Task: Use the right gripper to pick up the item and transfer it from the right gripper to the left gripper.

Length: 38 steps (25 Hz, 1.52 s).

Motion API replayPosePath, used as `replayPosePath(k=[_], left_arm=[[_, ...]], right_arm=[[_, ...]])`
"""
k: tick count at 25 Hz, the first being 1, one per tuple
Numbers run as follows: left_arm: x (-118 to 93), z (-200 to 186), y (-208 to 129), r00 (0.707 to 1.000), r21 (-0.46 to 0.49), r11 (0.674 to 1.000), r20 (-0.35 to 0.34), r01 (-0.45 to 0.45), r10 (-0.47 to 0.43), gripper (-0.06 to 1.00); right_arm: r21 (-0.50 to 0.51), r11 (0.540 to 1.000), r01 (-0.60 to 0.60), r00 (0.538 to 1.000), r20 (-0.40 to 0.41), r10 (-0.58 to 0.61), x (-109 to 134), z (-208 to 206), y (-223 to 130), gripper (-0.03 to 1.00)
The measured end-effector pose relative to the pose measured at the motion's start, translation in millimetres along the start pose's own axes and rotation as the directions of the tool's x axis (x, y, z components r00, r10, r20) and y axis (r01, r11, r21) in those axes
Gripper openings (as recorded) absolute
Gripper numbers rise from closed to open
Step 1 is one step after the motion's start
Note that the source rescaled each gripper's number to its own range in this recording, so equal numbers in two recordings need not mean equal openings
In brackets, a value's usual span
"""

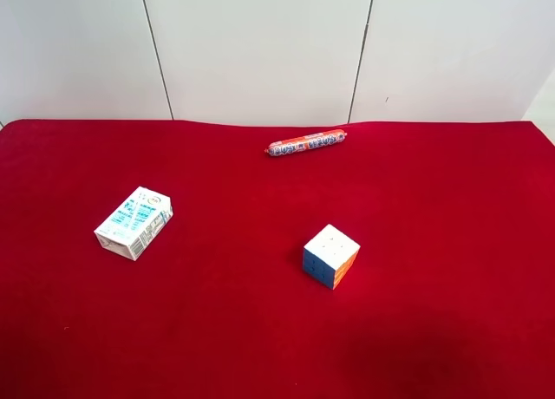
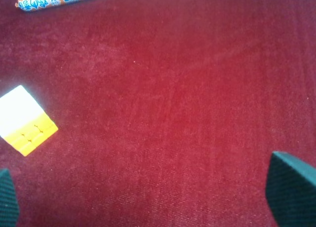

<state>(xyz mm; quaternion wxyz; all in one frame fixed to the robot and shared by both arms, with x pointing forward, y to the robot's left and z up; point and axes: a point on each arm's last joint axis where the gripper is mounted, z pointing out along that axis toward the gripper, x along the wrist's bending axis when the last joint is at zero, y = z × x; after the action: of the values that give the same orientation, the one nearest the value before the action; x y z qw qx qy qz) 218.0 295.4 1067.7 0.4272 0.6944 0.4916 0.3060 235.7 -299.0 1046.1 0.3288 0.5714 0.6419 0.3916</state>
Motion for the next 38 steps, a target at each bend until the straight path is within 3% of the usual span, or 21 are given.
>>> replayPosePath(k=[13,26,34,38], left_arm=[[7.7,15.9,-6.9,0.995,-0.002,0.997,-0.069,0.076,-0.076,1.0],[7.9,15.9,-6.8,0.993,-0.004,0.996,-0.081,0.088,-0.088,1.0],[6.7,16.6,-6.5,0.955,-0.024,0.986,-0.242,0.168,-0.168,1.0],[6.3,16.8,-6.4,0.938,-0.033,0.981,-0.29,0.191,-0.192,1.0]], right_arm=[[0.0,1.0,0.0,1.0,0.0,0.0,0.0,0.0,0.0,0.98],[0.0,1.0,0.0,1.0,0.0,0.0,0.0,0.0,0.0,0.98],[0.0,1.0,-0.001,1.0,0.0,0.001,0.0,0.0,0.0,0.98],[0.0,1.0,-0.001,1.0,0.0,0.001,0.0,0.0,0.0,0.98]])
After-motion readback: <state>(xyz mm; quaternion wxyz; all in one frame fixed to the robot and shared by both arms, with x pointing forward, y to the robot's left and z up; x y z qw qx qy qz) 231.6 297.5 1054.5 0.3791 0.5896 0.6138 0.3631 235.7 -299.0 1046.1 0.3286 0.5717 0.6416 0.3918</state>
